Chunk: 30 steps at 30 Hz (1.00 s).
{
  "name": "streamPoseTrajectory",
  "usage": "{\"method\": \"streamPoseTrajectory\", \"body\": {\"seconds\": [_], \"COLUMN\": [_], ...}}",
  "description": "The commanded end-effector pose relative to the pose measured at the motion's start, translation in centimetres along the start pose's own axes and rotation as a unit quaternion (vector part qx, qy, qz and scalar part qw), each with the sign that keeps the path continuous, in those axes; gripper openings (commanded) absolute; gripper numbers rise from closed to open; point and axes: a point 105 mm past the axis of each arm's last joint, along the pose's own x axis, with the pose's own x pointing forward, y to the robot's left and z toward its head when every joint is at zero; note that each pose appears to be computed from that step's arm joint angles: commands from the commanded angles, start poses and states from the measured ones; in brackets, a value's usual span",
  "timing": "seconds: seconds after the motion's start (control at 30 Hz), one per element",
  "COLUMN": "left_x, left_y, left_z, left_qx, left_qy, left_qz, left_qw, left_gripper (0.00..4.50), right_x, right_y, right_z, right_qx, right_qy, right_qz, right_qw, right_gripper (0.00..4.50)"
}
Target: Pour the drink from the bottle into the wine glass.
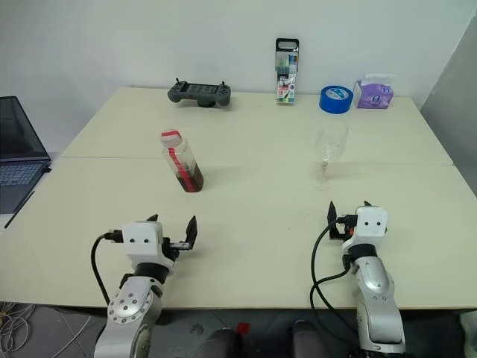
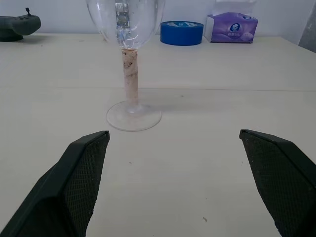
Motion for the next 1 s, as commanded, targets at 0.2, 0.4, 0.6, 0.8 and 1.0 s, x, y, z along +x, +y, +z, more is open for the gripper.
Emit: {"method": "streamPoseTrajectory", "body": {"seconds": [0.2, 0.4, 0.6, 0.8, 1.0], "left_x": [0.2, 1.4, 3.6, 5.7, 7.5], "left_y": [-0.1, -0.6, -2.0, -2.5, -2.3], "left_z": [1.9, 2.4, 2.4, 3.5, 4.9], "left_qx": [0.005, 0.020, 0.017, 0.013, 0.018], "left_qy": [-0.040, -0.053, -0.051, -0.070, -0.095], "left_qz": [0.008, 0.013, 0.013, 0.014, 0.015], "left_qw": [0.999, 0.998, 0.998, 0.997, 0.995], "left_gripper": [4.49, 4.49, 4.49, 4.49, 4.49], "right_x": [-0.1, 0.3, 1.0, 1.1, 1.9], "right_y": [0.5, 4.3, 8.6, 11.5, 11.9], "right_z": [1.6, 2.8, 7.1, 9.6, 10.2], "right_qx": [-0.004, 0.003, 0.010, 0.004, 0.003], "right_qy": [-0.029, -0.034, -0.037, -0.029, -0.025], "right_qz": [0.018, 0.167, 0.354, 0.437, 0.437], "right_qw": [0.999, 0.985, 0.935, 0.899, 0.899], "right_gripper": [4.50, 4.50, 4.50, 4.50, 4.50]}}
